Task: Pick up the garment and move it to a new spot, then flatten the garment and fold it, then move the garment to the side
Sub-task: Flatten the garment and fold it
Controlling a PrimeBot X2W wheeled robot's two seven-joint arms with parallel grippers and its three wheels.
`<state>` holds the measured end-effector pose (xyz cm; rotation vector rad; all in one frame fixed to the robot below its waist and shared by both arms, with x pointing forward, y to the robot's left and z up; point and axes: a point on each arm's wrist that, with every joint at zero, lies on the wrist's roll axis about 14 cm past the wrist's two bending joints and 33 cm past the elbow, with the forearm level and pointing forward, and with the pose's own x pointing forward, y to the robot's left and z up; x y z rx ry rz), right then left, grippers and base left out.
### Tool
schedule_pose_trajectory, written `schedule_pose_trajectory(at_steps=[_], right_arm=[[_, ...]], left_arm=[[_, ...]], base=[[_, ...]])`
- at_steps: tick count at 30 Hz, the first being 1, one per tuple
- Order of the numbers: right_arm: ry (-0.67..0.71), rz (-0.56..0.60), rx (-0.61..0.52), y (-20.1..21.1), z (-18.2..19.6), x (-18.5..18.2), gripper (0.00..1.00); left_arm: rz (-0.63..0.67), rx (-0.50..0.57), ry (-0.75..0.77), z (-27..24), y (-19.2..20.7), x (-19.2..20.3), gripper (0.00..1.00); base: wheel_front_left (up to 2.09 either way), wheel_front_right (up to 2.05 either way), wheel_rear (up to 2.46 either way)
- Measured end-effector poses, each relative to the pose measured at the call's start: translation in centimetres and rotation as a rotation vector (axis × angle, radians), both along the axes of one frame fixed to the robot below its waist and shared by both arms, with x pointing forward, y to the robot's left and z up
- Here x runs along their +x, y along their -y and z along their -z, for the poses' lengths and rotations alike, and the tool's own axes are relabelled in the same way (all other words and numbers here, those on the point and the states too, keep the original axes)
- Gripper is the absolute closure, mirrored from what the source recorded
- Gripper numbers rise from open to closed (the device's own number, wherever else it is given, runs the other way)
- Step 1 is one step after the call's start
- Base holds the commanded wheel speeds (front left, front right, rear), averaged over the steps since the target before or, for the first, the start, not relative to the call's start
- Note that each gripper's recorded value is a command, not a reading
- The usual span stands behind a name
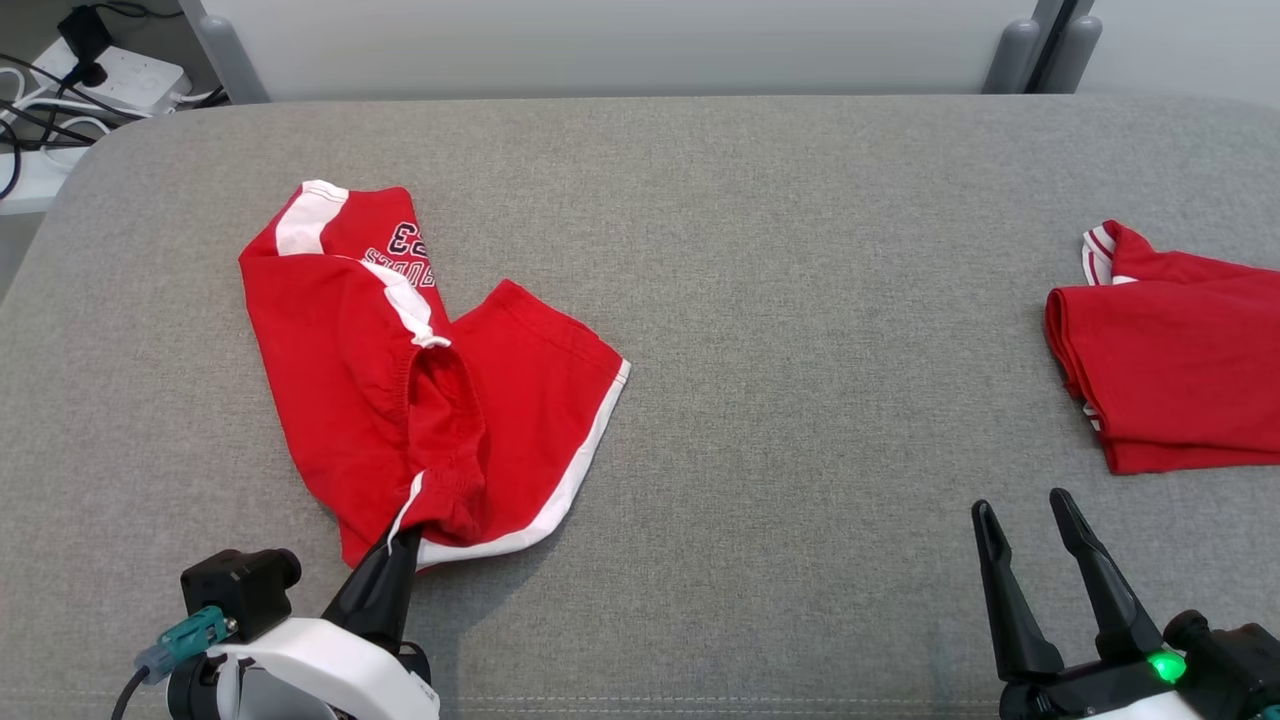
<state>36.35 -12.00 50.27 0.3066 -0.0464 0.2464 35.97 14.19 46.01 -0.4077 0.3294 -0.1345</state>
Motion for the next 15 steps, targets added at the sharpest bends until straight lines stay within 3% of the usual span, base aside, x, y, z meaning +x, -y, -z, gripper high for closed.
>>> schedule_pose_trajectory(at_steps=[9,15], right_arm=[[-0.007,0.006,-0.003,0.2,0.2,0.1,0.0],[-0.005,-0.042,-0.106,0.2,1.0,1.8,0.0]], left_arm=[[0.006,0.001,-0.008,0.1,0.2,0.1,1.0],[-0.009,-0.005,-0.03,0.7,-0.1,-0.1,1.0]], base=[[0.0,0.0,0.0],[0.0,0.0,0.0]])
